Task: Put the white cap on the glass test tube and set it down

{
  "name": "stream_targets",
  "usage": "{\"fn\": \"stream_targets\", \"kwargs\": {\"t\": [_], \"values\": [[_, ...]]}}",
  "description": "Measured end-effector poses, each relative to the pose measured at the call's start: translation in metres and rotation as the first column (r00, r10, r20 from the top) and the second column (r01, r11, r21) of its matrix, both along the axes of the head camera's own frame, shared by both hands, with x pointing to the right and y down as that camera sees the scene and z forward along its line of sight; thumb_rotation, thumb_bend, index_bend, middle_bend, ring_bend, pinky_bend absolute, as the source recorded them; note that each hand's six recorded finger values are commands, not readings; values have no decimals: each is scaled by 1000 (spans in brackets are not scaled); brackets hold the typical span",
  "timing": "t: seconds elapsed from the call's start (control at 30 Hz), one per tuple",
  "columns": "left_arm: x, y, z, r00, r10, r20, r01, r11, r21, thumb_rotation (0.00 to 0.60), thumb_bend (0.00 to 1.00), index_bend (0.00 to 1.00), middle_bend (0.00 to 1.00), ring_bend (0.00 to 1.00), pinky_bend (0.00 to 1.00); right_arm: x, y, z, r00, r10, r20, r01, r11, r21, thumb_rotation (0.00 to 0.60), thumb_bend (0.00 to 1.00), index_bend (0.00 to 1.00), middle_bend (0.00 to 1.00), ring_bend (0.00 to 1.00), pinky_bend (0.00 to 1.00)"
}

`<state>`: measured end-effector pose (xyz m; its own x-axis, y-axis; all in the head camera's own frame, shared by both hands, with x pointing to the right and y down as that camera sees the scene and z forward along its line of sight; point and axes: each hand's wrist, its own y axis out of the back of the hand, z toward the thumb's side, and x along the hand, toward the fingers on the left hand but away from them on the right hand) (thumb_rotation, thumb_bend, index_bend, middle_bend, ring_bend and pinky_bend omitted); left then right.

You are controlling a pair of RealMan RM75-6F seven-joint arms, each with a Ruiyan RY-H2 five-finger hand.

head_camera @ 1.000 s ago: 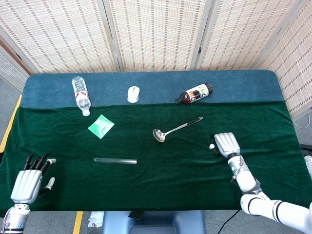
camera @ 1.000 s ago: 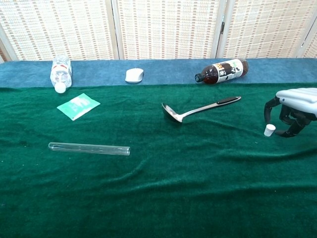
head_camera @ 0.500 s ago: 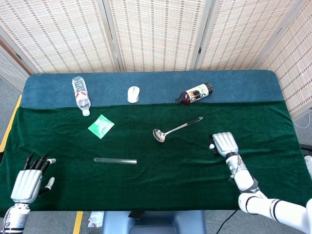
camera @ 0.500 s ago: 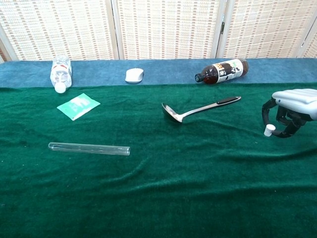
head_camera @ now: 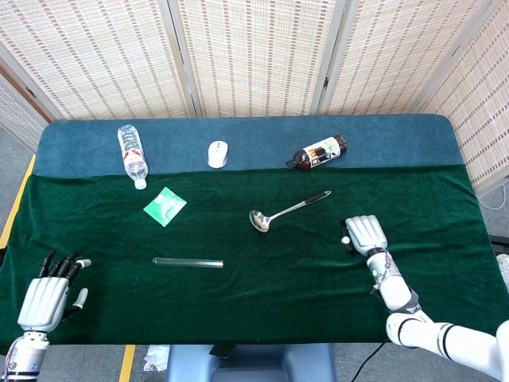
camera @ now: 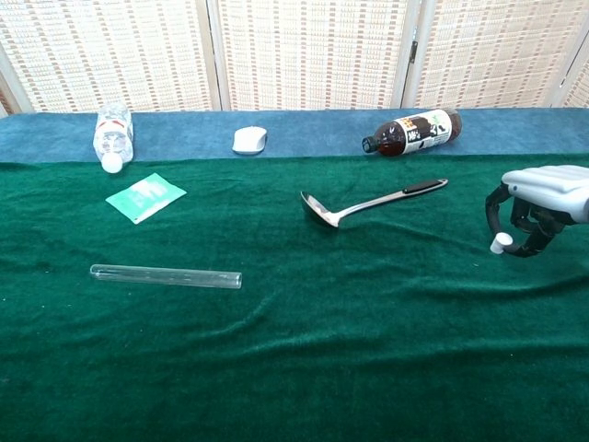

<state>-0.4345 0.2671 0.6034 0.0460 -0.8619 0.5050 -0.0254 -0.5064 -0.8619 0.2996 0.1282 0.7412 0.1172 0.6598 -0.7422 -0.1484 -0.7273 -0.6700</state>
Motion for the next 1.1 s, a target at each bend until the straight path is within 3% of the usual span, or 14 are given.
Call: {"fn": "stream_targets", "kwargs": {"t": [0.23, 0.37, 0.53, 0.67, 0.77, 0.9, 1.1], "values": [[1, -4, 0, 1000, 21, 3, -21, 1000, 1, 600, 487, 286, 209, 233, 7, -1, -2, -7, 1000, 9, 20, -9, 1000, 3, 600, 496, 640, 936, 1000, 1000], [7, -12, 0, 998, 65, 2, -65, 998, 16, 600, 498, 320, 259, 280, 74, -2, -5, -22, 998, 19, 54, -20, 1000, 7, 600, 512, 651, 940, 1000, 1000], [18, -28, 5, 991, 131, -12, -131, 991, 34, 600, 499, 359, 359, 391, 221, -3, -10, -52, 994, 26, 102, -28, 999, 21, 600, 513, 652, 942, 1000, 1000], [35, -42, 14, 981, 192, -35, -191, 981, 27, 600, 437, 369, 467, 509, 514, 1, -15, -84, 991, 27, 134, -35, 998, 56, 600, 513, 652, 946, 1000, 1000], [54, -51, 22, 969, 241, -62, -241, 971, 15, 600, 389, 370, 552, 584, 638, 6, -17, -103, 988, 32, 151, -44, 996, 81, 600, 514, 652, 946, 1000, 1000], [83, -56, 34, 948, 303, -102, -306, 952, -14, 600, 358, 372, 643, 665, 717, 17, -16, -114, 987, 54, 155, -69, 993, 95, 600, 516, 652, 946, 1000, 1000], [131, -56, 52, 910, 389, -145, -401, 914, -60, 600, 356, 372, 716, 721, 753, 31, -13, -114, 987, 81, 138, -94, 992, 88, 600, 524, 653, 947, 1000, 1000]]}}
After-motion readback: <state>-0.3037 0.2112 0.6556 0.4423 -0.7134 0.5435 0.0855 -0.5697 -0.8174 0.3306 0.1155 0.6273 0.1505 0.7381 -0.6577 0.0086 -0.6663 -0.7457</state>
